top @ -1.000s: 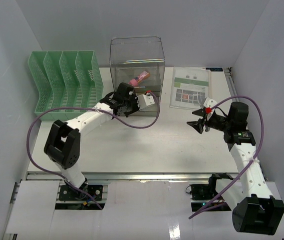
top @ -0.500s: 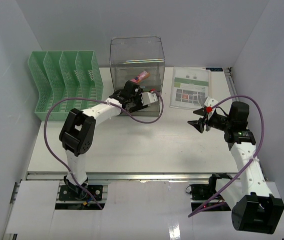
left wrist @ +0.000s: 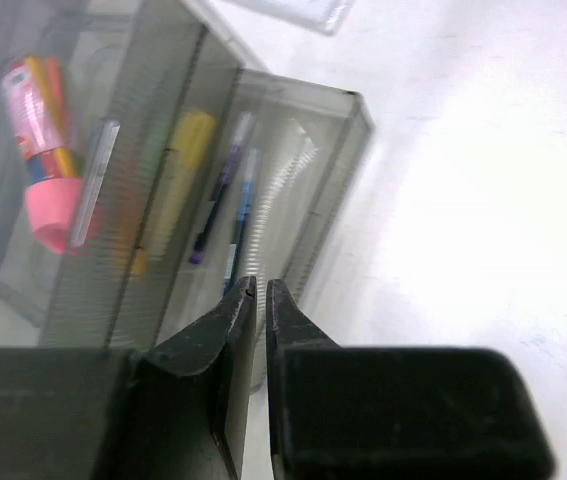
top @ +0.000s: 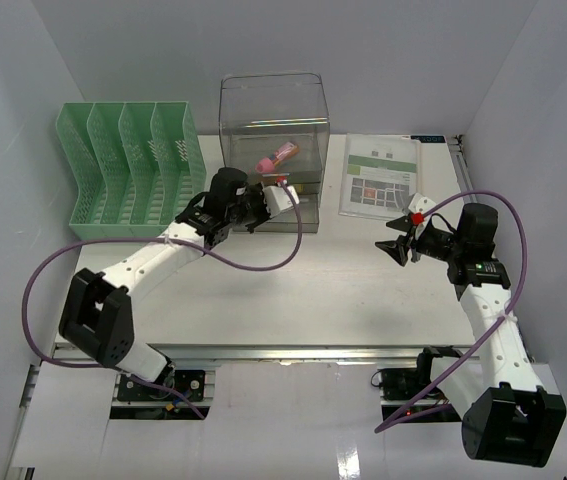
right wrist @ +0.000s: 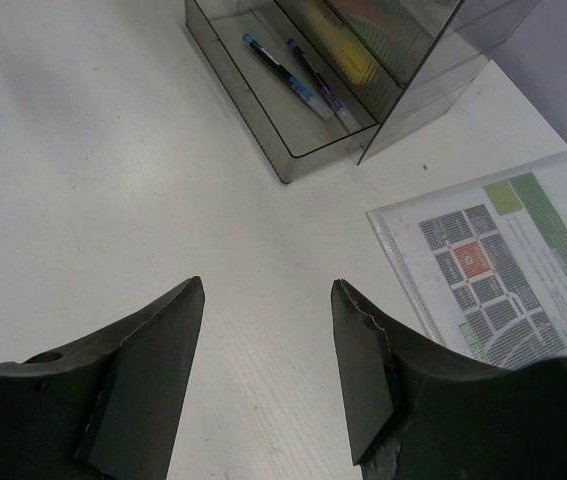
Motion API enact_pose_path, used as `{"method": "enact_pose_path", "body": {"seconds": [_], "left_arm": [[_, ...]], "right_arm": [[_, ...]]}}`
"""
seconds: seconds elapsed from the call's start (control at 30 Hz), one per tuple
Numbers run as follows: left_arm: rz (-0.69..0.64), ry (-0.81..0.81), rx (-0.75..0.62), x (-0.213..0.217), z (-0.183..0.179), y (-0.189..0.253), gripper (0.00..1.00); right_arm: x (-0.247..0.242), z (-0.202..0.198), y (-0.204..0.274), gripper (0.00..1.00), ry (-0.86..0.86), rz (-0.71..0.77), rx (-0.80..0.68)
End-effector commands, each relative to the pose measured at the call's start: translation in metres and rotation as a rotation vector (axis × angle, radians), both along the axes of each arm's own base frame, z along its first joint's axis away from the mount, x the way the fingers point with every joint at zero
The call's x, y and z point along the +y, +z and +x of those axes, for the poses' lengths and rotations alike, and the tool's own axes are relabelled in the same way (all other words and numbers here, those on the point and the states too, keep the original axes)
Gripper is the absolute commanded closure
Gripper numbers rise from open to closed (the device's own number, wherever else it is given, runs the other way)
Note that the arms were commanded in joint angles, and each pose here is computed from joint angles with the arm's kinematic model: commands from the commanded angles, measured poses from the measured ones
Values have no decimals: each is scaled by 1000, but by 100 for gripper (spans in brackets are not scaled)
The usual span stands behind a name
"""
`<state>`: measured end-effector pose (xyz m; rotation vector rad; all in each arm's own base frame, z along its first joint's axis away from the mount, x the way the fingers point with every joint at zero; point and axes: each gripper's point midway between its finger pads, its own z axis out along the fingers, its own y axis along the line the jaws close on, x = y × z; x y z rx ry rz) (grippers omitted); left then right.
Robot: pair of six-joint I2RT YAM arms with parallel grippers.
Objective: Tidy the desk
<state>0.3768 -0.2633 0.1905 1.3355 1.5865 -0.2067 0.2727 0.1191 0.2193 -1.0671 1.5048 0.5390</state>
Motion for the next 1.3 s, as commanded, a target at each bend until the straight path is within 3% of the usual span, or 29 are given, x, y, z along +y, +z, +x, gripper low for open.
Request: {"method": "enact_pose_path", "body": {"seconds": [0.0, 0.13, 0.33, 0.57, 0.77, 0.9, 1.1, 1.27], "left_arm": [[30, -254, 115, -8, -55, -31, 89], [80, -317, 186, -7, -68, -61, 98], [131, -331, 263, -13, -56, -98, 98], [214, -243, 296, -17, -17, -135, 98], [279, -97, 199, -10, 30, -152, 97], [276, 2, 91, -12, 66, -140, 79], [267, 78, 5, -14, 96, -134, 39], [253, 108, -19, -14, 105, -132, 25]], "right_arm": [[-1, 2, -3, 39, 5, 7, -9], [-3, 3, -4, 39, -5, 6, -7], [-6, 4, -5, 39, -13, 6, -3], [-6, 4, -5, 39, -11, 8, -4], [-6, 5, -6, 39, -13, 8, 0], [-7, 6, -7, 39, -16, 8, 5], [-8, 7, -8, 39, -21, 7, 7], [-11, 7, -7, 39, -30, 8, 7]]}}
